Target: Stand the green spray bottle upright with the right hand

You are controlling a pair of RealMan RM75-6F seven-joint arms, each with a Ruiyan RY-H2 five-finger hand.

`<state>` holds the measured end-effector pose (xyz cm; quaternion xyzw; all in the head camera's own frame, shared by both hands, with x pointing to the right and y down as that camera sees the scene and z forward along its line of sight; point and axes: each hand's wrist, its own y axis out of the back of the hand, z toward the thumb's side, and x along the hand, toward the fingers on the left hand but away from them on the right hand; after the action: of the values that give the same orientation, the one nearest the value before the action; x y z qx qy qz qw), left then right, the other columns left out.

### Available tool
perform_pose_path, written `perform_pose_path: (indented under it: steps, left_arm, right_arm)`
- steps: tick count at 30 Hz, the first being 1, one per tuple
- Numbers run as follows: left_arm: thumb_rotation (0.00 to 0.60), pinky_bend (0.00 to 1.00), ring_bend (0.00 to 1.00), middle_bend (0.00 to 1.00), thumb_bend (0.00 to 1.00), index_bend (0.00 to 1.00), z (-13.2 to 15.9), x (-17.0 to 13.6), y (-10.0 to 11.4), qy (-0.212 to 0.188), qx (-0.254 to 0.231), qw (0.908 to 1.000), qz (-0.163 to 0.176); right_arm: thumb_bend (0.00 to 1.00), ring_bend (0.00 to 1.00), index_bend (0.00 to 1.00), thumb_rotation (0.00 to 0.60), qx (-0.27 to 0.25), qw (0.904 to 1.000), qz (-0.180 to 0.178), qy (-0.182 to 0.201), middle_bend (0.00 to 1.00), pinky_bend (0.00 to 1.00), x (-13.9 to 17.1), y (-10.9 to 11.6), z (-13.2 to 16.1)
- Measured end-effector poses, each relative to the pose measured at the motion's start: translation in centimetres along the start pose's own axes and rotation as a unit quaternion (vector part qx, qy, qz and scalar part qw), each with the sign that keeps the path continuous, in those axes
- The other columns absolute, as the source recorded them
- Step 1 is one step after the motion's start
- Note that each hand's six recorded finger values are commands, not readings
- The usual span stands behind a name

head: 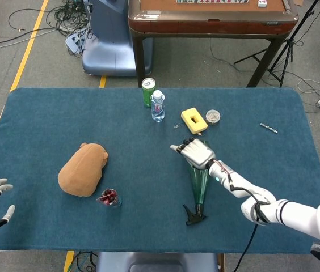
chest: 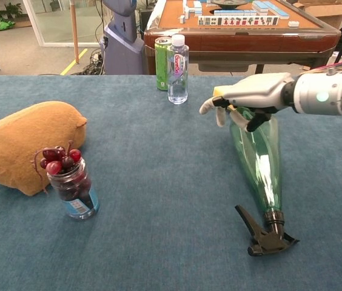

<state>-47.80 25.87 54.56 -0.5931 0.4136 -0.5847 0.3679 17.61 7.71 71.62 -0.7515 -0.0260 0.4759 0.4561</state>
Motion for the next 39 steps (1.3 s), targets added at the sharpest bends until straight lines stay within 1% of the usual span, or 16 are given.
perform_pose_path:
  steps: [7,9,11,12,13,15,17,19,22,27,32,37,39]
  left_arm:
    - [0.600,0.25,0.21,0.23,0.33,0.32,0.3,0.2,-0.2,-0.004,0.000,1.0000,-0.003]
    - [0.600,0.25,0.21,0.23,0.33,0.32,0.3,0.2,-0.2,-0.005,0.000,1.0000,-0.004]
    - [0.600,0.25,0.21,0.23,0.33,0.32,0.5,0.3,-0.3,-0.007,0.001,1.0000,-0.006]
    - [0.600,0.25,0.21,0.23,0.33,0.32,0.6,0.4,-0.3,-0.008,0.001,0.9999,-0.006]
    - [0.600,0.25,0.21,0.23,0.33,0.32,0.7,0.4,-0.3,-0.010,0.001,0.9999,-0.006]
    - [0.600,0.25,0.21,0.23,0.33,0.32,0.8,0.4,-0.2,-0.010,0.001,0.9999,-0.005]
    - [0.600,0.25,0.21,0.23,0.33,0.32,0.7,0.4,-0.1,-0.009,0.002,1.0000,-0.004]
    - [0.600,0.25,0.21,0.23,0.33,0.32,0.7,0.3,0.0,-0.006,0.004,1.0000,-0.003]
    - [0.600,0.25,0.21,0.23,0.33,0.32,0.6,0.3,0.0,-0.004,0.006,1.0000,-0.004]
    - [0.600,0.25,0.21,0.23,0.33,0.32,0.7,0.1,0.1,-0.002,0.007,1.0000,-0.003]
    - [0.600,0.25,0.21,0.23,0.33,0.32,1.0,0.1,0.2,-0.005,0.008,1.0000,-0.002]
    - [0.600,0.25,0.21,0.23,0.33,0.32,1.2,0.0,0.3,-0.005,0.008,1.0000,-0.002]
    - [0.600,0.25,0.21,0.23,0.33,0.32,1.2,0.0,0.3,-0.005,0.008,1.0000,-0.003]
  right_arm:
    - [0.89,0.19,0.13,0.600,0.003,0.9987,0.028,-0.042,0.31,0.24,3.0,-1.5,-3.5]
    - [0.81,0.19,0.13,0.600,0.000,0.9983,0.032,-0.049,0.30,0.24,3.7,-1.7,-4.0]
    - [0.54,0.19,0.13,0.600,-0.004,0.9983,0.024,-0.053,0.30,0.24,4.0,-1.6,-4.2]
    - [0.37,0.19,0.13,0.600,-0.007,0.9984,0.017,-0.054,0.29,0.24,4.2,-1.4,-4.2]
    - [0.23,0.19,0.13,0.600,-0.011,0.9985,0.006,-0.054,0.28,0.24,4.3,-1.0,-4.1]
    - [0.12,0.18,0.13,0.600,-0.017,0.9984,-0.015,-0.051,0.27,0.24,4.5,-0.3,-3.9]
    - [0.06,0.18,0.13,0.600,-0.023,0.9981,-0.040,-0.042,0.27,0.24,4.9,0.5,-3.5]
    - [0.03,0.18,0.13,0.600,-0.026,0.9972,-0.064,-0.027,0.27,0.24,5.5,1.4,-2.9]
    - [0.00,0.18,0.13,0.600,-0.019,0.9969,-0.076,-0.006,0.27,0.24,6.3,1.8,-2.0]
    - [0.00,0.18,0.13,0.600,0.016,0.9965,-0.072,0.038,0.25,0.23,8.1,1.1,-0.3]
    - [0.00,0.14,0.13,0.600,0.056,0.9930,-0.063,0.083,0.20,0.19,10.0,-0.3,1.4]
    - [0.00,0.11,0.13,0.600,0.115,0.9836,-0.065,0.123,0.18,0.17,11.1,-1.4,2.7]
    - [0.00,0.11,0.13,0.600,0.137,0.9797,-0.063,0.131,0.18,0.17,11.2,-1.9,2.9]
